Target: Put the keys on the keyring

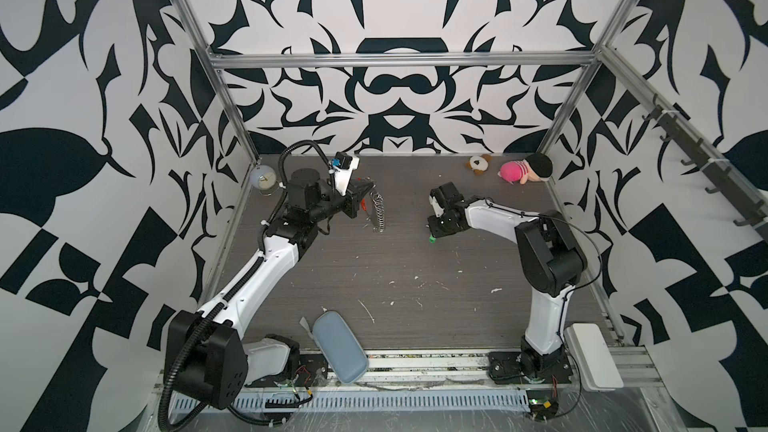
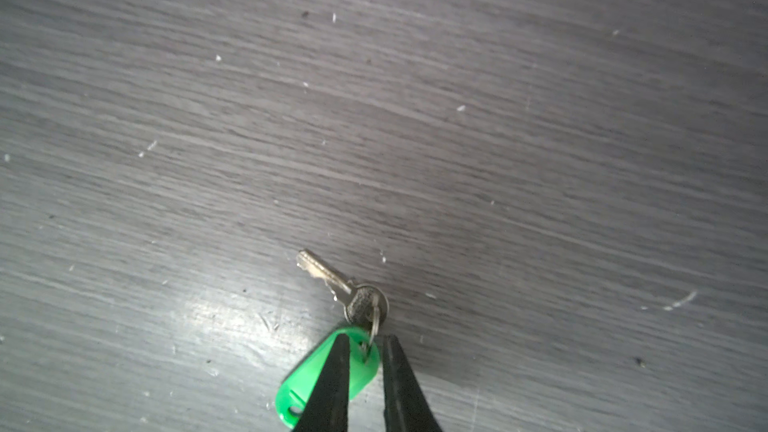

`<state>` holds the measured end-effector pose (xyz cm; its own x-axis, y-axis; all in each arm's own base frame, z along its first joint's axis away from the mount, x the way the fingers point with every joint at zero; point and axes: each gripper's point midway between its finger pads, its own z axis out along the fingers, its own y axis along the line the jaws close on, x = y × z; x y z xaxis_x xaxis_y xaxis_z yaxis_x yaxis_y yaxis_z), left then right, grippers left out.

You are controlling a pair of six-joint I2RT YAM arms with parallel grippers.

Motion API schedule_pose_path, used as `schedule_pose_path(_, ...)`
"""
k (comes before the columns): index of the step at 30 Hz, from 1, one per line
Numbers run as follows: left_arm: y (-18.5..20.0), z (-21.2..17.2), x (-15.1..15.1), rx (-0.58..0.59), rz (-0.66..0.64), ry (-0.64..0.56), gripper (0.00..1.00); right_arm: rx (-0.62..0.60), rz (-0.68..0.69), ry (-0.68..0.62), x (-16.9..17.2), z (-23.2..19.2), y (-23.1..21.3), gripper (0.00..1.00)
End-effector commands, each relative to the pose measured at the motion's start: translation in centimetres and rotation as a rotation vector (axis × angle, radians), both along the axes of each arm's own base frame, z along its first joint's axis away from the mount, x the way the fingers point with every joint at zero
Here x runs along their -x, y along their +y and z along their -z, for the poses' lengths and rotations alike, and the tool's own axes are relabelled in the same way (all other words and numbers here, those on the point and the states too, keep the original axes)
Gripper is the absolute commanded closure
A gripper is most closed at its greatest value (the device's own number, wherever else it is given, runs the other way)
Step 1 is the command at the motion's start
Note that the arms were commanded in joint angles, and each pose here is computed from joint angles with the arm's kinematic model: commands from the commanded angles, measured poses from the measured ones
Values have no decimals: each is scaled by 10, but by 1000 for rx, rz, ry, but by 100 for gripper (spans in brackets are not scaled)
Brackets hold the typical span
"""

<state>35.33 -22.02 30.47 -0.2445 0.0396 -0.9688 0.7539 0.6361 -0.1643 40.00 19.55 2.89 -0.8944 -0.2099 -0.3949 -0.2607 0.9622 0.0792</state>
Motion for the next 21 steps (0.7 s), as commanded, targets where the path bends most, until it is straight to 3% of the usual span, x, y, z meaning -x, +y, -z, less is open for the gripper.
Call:
schedule_pose_path(1, 1, -7, -1, 8, 0, -40, 100, -3, -7, -22, -5, -9, 5, 82)
schedule_pose_path(21, 2, -4, -1, -1, -4, -40, 100, 34, -10, -7, -5, 2, 1, 86)
